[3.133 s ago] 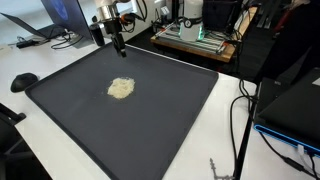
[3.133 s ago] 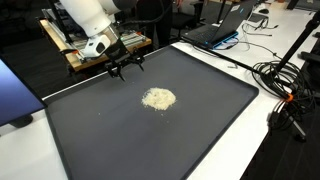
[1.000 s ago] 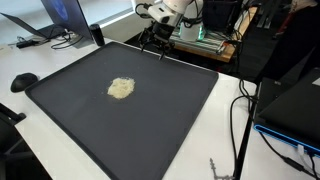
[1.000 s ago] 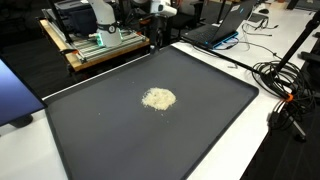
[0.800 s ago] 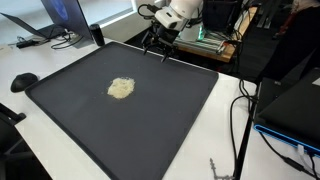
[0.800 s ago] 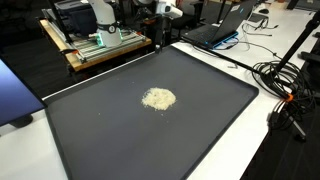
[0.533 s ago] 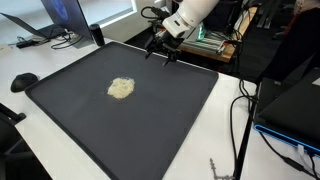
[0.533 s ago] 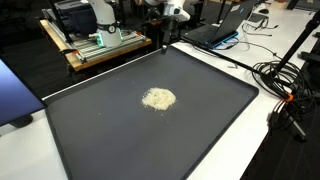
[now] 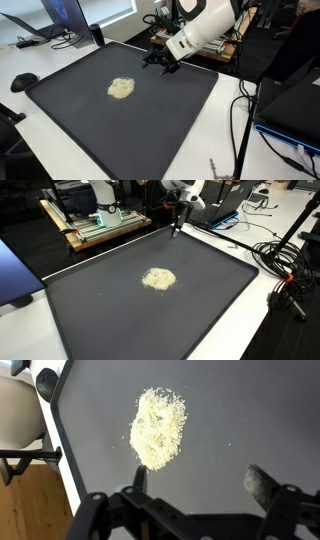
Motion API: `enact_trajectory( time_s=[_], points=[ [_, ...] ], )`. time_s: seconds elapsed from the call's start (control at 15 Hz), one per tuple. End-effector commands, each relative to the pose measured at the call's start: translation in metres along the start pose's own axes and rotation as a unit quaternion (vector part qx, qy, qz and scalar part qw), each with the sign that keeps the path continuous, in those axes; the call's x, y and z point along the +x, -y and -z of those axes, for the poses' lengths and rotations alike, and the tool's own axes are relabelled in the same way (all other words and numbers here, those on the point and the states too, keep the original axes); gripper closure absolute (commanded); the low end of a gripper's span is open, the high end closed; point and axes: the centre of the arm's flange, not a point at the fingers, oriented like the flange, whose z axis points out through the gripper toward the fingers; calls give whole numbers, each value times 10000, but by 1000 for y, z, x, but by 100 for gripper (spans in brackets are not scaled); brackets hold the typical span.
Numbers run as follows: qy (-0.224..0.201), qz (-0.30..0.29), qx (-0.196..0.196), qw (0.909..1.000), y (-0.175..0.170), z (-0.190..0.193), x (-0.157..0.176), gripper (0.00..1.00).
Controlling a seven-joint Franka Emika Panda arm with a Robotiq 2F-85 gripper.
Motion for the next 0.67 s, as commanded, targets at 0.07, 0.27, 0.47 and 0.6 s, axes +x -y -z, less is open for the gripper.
enact_trajectory(
  time_s=[0.07, 0.27, 0.47, 0.6],
  points=[
    [683, -19, 350, 9970, -29, -8, 61, 0],
    [1058, -112, 855, 9906, -58, -14, 81, 0],
    [1327, -223, 1285, 9825, -87, -23, 94, 0],
    [1518, -266, 1616, 9747, -110, -32, 101, 0]
  ],
)
